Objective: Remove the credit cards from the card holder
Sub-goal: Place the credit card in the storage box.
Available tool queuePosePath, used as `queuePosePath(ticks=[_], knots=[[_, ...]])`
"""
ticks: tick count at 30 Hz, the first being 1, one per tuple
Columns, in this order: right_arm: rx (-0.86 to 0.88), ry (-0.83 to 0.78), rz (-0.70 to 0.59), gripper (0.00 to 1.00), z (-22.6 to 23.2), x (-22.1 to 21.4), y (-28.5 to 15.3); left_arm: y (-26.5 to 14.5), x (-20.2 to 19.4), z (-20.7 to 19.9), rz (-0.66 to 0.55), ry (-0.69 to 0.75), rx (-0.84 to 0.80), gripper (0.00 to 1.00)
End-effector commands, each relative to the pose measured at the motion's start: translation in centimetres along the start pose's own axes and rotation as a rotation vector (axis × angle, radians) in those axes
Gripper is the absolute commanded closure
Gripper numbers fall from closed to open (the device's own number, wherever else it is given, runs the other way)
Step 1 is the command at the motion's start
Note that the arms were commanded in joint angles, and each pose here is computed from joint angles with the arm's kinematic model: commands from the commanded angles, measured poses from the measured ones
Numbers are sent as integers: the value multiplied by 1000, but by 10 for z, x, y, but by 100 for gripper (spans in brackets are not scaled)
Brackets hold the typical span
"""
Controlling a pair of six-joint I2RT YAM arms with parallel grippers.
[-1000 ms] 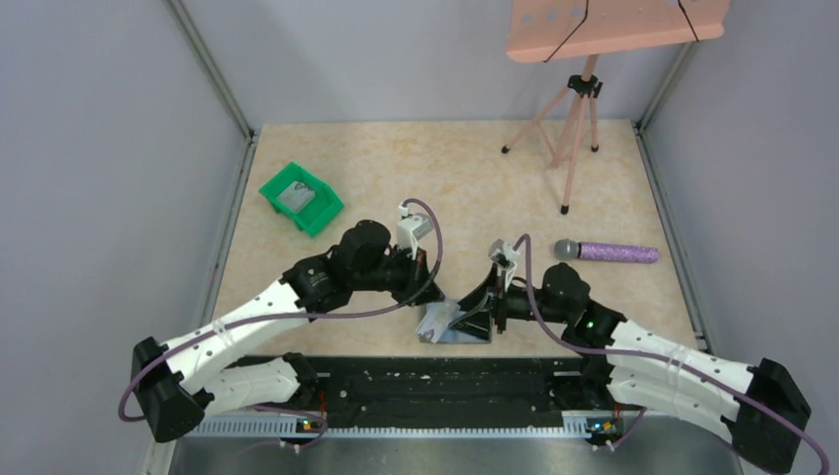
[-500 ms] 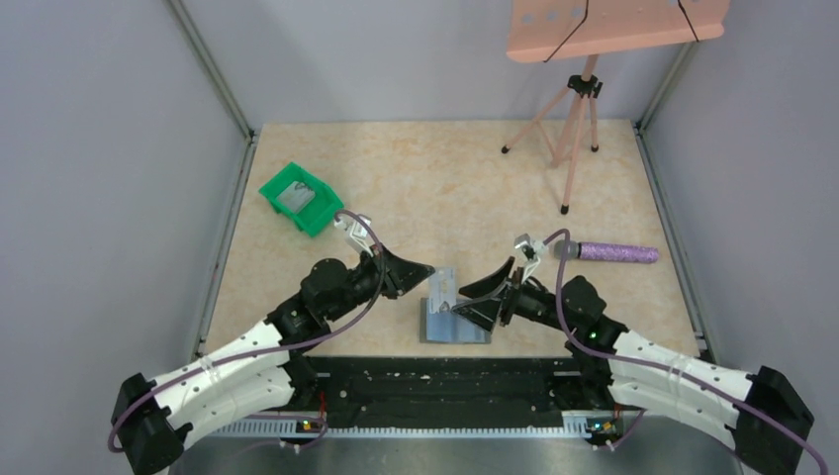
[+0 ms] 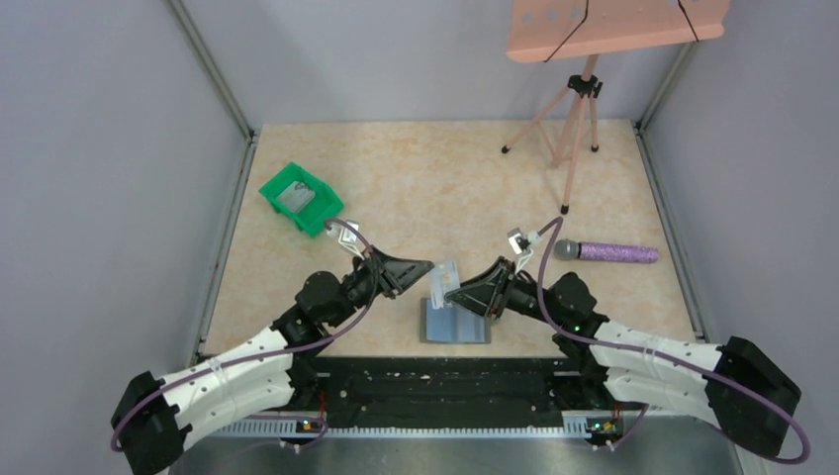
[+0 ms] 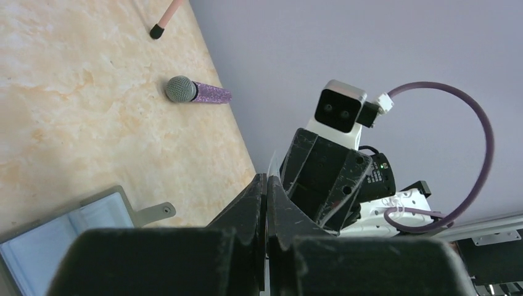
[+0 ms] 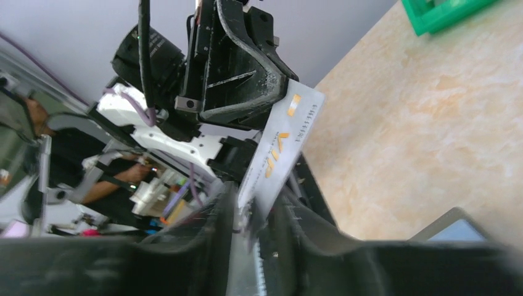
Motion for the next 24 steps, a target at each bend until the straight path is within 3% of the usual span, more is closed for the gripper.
queuePosePath(ticks=[1,2,4,7,9,16,24], knots=[[82,-5,-60,87,15,11,0,-2,11,-15,-58,5,-73,100],[81,-11,-61,97,14,10,-1,-2,10,-15,-54,7,-70,100],[80,-57,-40,100,10,8,-4,-1,8,-10,-39,14,-49,94],[85,-109,51,100,1,0,-12,-4,-3,-6,49,85,-25,57],[107,-120,127,100,-3,-6,-19,-7,-11,-1,134,146,12,48],[217,-139,412,100,5,-32,-38,-34,-20,-16,352,305,49,46],[260,-87,512,100,10,-39,-42,-47,-31,-30,571,405,-4,48]])
Point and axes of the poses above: each gripper's point midway between its finger pads, its own y axis out along the fingers, its own z axis along the line the jaws close on, x = y × z, the point moved 4 cm from there along -y, back along the fingers, and after that the axes turned 1 degree about y, right-handed, at the moved point
